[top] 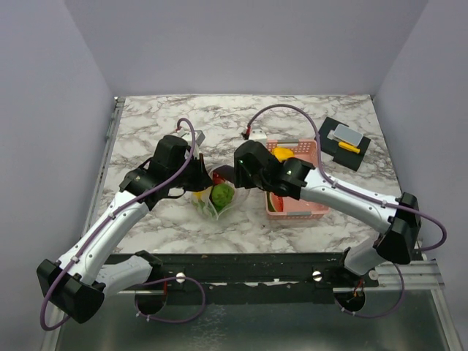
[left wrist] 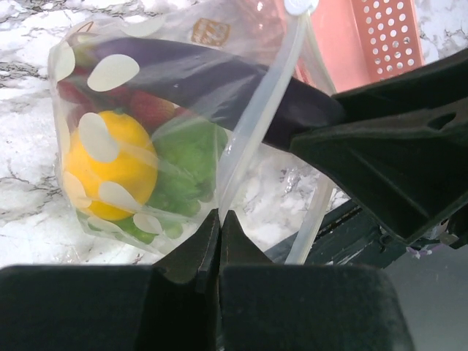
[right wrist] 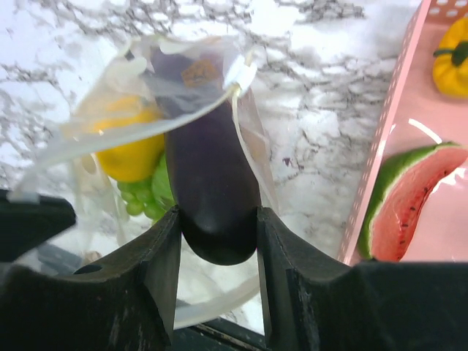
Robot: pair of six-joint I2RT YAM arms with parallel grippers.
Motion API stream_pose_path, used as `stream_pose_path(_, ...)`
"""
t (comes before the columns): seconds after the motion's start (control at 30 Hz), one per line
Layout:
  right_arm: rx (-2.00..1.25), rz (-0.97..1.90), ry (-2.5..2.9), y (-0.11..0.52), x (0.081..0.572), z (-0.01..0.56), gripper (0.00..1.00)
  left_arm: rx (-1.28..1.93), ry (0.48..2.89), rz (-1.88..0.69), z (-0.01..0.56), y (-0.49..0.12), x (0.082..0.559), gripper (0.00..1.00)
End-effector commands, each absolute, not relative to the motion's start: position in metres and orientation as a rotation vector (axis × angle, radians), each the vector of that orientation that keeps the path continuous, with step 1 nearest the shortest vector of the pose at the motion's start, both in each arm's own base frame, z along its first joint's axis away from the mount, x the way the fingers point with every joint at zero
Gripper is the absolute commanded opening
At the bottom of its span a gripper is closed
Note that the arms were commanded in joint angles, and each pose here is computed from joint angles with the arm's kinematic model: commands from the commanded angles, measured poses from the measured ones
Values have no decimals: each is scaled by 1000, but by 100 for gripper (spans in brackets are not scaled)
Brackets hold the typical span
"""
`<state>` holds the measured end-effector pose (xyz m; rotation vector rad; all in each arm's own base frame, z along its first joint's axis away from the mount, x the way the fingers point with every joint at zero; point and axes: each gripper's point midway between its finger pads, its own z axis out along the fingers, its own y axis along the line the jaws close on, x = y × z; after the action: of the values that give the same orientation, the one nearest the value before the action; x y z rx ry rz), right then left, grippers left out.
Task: Place the food in the zip-top bag and seal the zipper
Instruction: Place the fake vegetable in the zipper food storage bag.
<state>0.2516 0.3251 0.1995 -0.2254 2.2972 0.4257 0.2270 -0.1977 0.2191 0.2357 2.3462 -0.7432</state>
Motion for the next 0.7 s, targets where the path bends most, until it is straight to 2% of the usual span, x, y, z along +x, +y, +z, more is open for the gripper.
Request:
stream_pose_path(0.0, -196, 275, 2333, 322, 262, 202, 1, 238, 2334, -755, 230, -198, 224, 0)
stream_pose_path(0.23, -174, 140, 2414, 314, 261, 192, 1, 241, 2325, -755, 234, -197, 223, 0)
stream_pose_path(0.67, -132, 68, 2383, 307, 270, 187, 1, 249, 2332, -763, 233, -198, 221, 0)
